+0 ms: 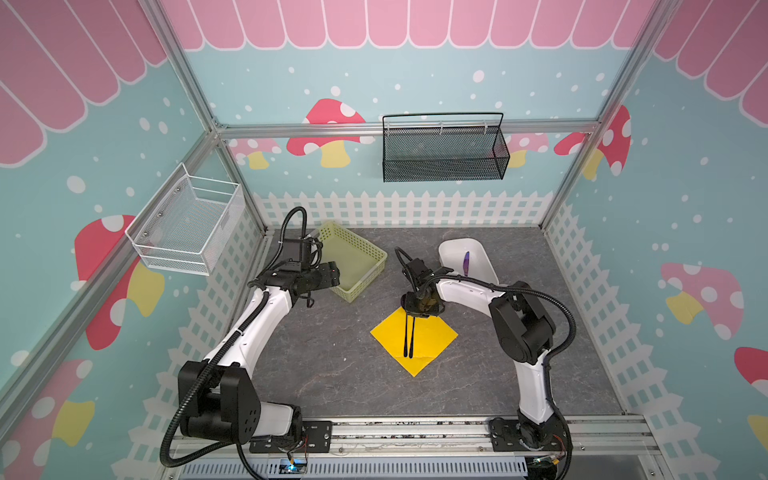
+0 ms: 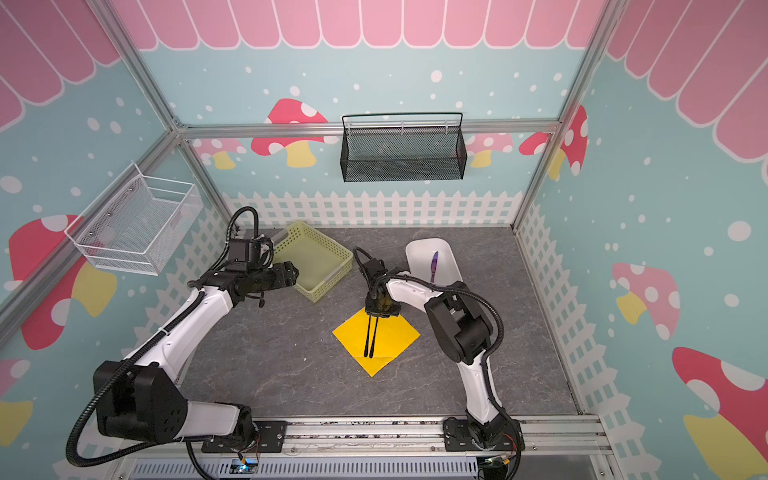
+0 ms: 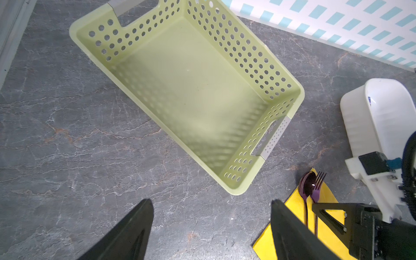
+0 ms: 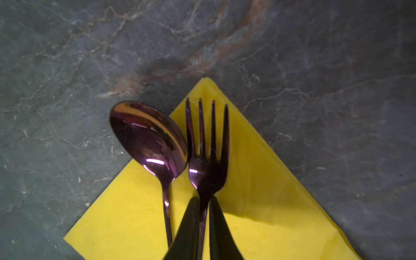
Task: Place the utensils on the paper napkin and roll it up
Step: 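Lower the purple fork beside the spoon and open the right gripper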
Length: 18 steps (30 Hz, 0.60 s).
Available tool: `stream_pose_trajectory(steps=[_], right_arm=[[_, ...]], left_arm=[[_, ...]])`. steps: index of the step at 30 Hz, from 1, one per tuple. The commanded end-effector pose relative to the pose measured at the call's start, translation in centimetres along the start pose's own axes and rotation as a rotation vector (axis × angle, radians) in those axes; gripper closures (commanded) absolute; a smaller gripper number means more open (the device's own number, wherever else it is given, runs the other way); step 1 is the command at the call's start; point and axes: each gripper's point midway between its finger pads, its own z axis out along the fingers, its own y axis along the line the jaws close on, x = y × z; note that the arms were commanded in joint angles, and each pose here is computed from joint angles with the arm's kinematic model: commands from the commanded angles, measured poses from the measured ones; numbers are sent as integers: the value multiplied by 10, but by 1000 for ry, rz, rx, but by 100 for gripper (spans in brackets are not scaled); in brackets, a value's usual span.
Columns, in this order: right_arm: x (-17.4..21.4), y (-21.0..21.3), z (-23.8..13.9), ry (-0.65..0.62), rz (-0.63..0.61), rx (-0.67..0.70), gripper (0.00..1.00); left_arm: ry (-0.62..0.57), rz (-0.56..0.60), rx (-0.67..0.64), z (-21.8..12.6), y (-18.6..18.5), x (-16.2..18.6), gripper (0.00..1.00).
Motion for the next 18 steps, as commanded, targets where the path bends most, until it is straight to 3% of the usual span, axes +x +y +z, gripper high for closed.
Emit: stream_pose_trajectory(steps=[1, 18], right_arm=[[3, -3, 9, 14, -2, 41, 88], [-7, 4, 9, -4, -12, 39, 90]], left_arm=[[21, -23, 3, 2, 1, 2, 16], [25, -26, -8, 3, 4, 2, 16]])
